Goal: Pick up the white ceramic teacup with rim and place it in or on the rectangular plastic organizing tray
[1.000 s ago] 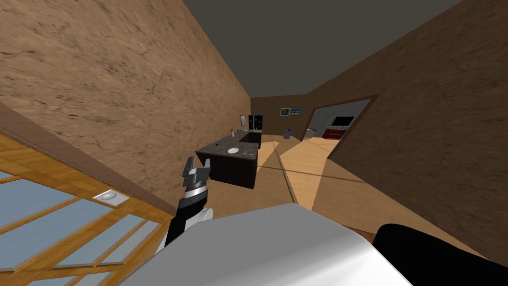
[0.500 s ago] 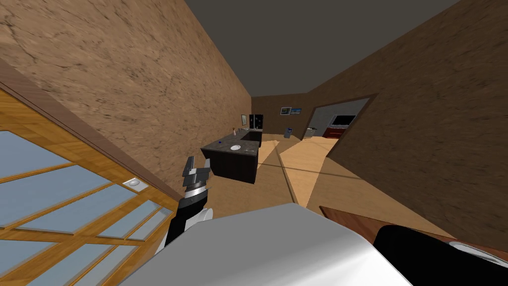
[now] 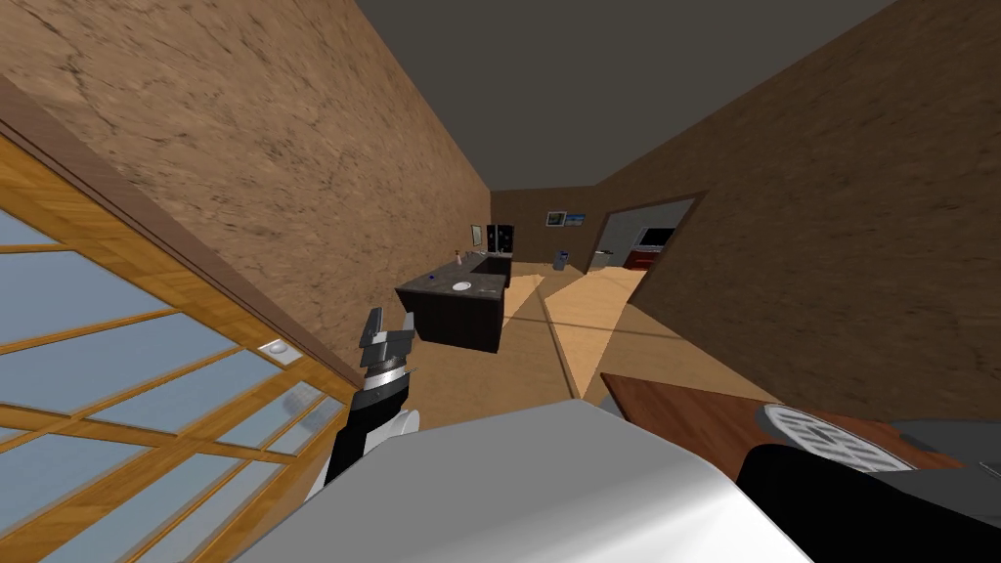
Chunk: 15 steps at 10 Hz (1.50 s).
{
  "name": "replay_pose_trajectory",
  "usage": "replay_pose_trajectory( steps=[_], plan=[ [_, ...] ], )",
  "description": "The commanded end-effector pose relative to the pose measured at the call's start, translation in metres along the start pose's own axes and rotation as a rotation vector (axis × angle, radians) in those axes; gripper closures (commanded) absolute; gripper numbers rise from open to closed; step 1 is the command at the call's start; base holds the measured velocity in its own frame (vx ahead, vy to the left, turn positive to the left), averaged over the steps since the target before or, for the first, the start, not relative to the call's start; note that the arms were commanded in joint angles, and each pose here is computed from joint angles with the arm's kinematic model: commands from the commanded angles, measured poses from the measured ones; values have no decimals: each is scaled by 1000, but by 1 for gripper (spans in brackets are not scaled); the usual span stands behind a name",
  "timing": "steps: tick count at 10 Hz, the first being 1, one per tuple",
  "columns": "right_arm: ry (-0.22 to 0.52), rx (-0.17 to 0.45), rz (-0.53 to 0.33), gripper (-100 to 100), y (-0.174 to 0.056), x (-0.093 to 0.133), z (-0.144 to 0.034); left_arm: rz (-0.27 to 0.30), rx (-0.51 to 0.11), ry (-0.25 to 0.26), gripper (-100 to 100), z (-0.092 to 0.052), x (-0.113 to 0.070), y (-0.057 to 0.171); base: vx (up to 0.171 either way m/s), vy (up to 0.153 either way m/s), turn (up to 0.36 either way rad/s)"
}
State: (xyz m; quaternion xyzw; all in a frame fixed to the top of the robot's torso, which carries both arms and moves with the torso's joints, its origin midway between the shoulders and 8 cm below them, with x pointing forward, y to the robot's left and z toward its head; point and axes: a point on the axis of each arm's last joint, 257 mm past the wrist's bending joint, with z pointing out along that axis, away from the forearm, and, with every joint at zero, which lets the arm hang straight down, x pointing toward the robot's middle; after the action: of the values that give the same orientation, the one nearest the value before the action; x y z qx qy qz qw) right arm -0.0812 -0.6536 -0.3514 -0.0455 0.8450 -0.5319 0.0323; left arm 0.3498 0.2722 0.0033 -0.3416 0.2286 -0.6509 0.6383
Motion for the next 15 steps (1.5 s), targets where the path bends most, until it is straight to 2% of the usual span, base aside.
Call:
replay_pose_trajectory(
  steps=[1, 4, 5, 9, 10, 11, 12, 15],
  plan=[
    [-52, 6, -1, 100, -5, -19, 1, 0, 0, 0, 0, 0, 0, 0, -254, -33, -76],
    [-143, 14, -5, 100, -15, -53, 0, 0, 0, 0, 0, 0, 0, 0, -238, -58, -89],
    [-198, 18, -9, 100, -21, -73, -1, 0, 0, 0, 0, 0, 0, 0, -266, -116, -125],
    [-312, 25, -13, 100, -31, -114, -9, 0, 0, 0, 0, 0, 0, 0, -233, -69, -84],
    [-329, 26, -14, 100, -33, -120, -10, 0, 0, 0, 0, 0, 0, 0, -210, -41, -55],
    [-315, 27, -14, 100, -31, -116, -8, 0, 0, 0, 0, 0, 0, 0, -94, -21, -9],
    [-317, 26, -15, -100, -31, -116, -8, 0, 0, 0, 0, 0, 0, 0, -18, -4, -4],
    [-316, 26, -15, -100, -31, -116, -8, 0, 0, 0, 0, 0, 0, 0, -3, -1, 0]
  ],
)
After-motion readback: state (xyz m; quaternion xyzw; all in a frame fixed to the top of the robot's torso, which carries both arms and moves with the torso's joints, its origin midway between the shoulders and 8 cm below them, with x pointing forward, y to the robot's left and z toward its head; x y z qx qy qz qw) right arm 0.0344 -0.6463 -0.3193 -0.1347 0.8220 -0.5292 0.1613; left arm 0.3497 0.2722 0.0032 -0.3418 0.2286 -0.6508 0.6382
